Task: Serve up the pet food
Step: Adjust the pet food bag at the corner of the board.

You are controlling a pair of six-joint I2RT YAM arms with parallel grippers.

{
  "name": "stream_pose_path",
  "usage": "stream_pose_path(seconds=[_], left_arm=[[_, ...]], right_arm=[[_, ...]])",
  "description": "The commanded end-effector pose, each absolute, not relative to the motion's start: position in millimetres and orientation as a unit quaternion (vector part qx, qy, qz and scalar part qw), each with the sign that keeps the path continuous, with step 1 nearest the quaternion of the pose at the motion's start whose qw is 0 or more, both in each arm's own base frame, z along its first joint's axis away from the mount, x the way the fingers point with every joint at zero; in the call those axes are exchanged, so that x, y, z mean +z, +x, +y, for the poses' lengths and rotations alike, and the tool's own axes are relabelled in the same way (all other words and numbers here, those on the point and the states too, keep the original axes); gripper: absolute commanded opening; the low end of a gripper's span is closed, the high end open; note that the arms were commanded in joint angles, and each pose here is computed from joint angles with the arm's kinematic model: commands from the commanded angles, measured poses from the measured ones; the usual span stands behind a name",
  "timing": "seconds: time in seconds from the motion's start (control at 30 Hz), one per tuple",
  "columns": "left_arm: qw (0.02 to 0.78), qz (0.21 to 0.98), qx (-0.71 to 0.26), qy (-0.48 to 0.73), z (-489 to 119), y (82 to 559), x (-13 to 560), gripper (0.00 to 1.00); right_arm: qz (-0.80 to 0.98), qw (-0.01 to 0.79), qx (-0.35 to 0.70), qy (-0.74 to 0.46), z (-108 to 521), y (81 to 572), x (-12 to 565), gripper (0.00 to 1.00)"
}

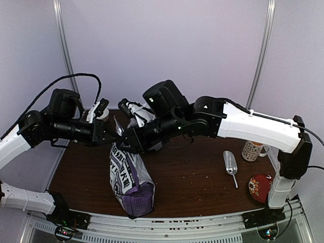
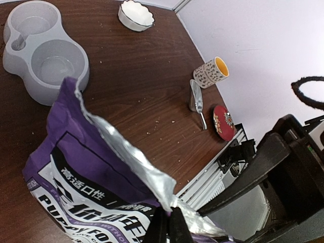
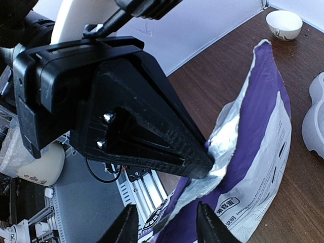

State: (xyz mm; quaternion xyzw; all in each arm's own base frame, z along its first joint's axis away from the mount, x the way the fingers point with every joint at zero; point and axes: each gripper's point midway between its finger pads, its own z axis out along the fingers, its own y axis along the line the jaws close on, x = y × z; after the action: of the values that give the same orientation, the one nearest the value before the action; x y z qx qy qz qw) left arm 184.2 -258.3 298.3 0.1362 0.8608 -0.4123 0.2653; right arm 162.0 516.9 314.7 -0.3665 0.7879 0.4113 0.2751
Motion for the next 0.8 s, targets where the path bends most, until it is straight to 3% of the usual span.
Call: stream_pose_path(seconds=[0.0, 0.13, 0.3, 0.5, 0.77], left_arm=[[0.309, 0.829, -0.439, 0.159, -262, 183, 332, 0.04], [0.308, 0.829, -0.438, 0.16, -262, 183, 331, 0.04], [0.308, 0.828, -0.44, 0.161, -262, 182, 331, 0.04], [0.311, 0.827, -0.44, 0.16, -260, 180, 332, 0.04], [0.313, 0.826, -0.441, 0.159, -257, 179, 332, 0.04]], right_arm=[[0.79, 0.286, 0.4, -0.368, 517, 166, 317, 0.36], [0.788, 0.295, 0.398, -0.366, 515, 168, 315, 0.3], [0.786, 0.291, 0.414, -0.356, 517, 170, 314, 0.36], [0.786, 0.297, 0.424, -0.339, 518, 179, 314, 0.24], [0.777, 0.284, 0.458, -0.325, 521, 177, 318, 0.22]])
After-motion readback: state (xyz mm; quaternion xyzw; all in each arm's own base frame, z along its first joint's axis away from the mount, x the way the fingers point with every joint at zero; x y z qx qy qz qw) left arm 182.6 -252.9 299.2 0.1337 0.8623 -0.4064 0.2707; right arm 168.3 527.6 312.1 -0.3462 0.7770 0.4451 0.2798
